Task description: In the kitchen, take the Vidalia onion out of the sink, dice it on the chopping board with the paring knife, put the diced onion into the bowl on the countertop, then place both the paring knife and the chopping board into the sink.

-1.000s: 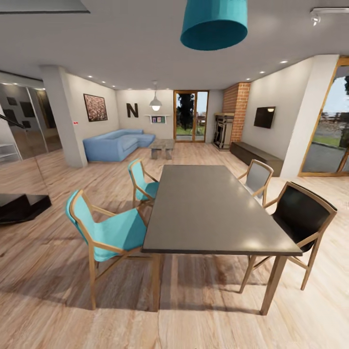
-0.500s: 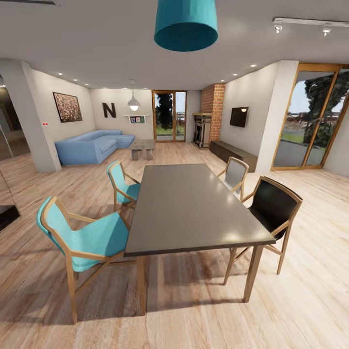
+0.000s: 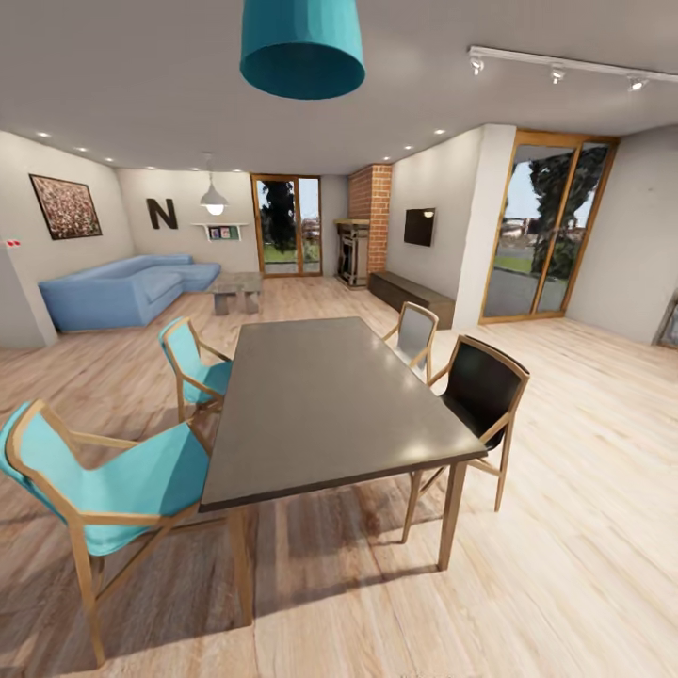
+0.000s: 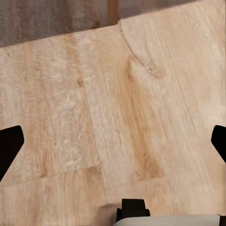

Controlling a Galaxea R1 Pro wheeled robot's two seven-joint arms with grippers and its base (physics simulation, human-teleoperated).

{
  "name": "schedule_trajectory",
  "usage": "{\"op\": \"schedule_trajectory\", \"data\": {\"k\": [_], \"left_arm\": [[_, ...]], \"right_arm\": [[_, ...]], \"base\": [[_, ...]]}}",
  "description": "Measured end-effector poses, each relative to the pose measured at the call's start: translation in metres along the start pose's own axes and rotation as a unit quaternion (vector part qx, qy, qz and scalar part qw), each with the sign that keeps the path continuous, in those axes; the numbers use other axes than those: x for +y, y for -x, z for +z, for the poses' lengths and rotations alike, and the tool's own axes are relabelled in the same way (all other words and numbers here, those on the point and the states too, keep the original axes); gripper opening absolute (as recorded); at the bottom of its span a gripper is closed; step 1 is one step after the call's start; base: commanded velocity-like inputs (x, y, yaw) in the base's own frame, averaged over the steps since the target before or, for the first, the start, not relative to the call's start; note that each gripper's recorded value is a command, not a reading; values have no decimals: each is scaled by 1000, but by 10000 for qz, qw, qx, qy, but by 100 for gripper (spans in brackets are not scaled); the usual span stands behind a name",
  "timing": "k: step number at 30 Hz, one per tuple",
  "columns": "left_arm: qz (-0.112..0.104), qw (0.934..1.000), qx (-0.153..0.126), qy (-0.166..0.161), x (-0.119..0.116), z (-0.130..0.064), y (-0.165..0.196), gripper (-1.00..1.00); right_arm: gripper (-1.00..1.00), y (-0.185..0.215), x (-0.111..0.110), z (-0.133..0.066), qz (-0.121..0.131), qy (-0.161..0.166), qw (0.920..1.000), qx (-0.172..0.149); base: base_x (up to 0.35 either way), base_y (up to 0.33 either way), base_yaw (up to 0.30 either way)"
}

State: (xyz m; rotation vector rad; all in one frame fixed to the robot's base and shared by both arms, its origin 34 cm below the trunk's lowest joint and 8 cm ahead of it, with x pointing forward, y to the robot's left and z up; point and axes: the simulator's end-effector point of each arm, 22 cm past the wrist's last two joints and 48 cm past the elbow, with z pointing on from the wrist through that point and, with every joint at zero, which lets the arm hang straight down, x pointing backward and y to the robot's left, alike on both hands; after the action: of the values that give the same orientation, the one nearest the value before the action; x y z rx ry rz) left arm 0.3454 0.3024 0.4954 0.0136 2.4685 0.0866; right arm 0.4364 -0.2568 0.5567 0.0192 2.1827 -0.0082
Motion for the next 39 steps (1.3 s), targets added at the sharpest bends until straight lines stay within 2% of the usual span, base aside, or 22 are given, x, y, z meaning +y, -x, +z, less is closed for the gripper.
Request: {"op": "schedule_trajectory", "data": {"k": [27,39], "left_arm": [[6,10000,0,-3,0,0,0,100],[7,10000,2,-3,0,0,-1,100]], "right_arm": [[100,0,0,0,-1,1,10000,-2],[100,0,0,0,-1,2,10000,-6]], "base": [[1,116,-280],[125,144,-280]]}}
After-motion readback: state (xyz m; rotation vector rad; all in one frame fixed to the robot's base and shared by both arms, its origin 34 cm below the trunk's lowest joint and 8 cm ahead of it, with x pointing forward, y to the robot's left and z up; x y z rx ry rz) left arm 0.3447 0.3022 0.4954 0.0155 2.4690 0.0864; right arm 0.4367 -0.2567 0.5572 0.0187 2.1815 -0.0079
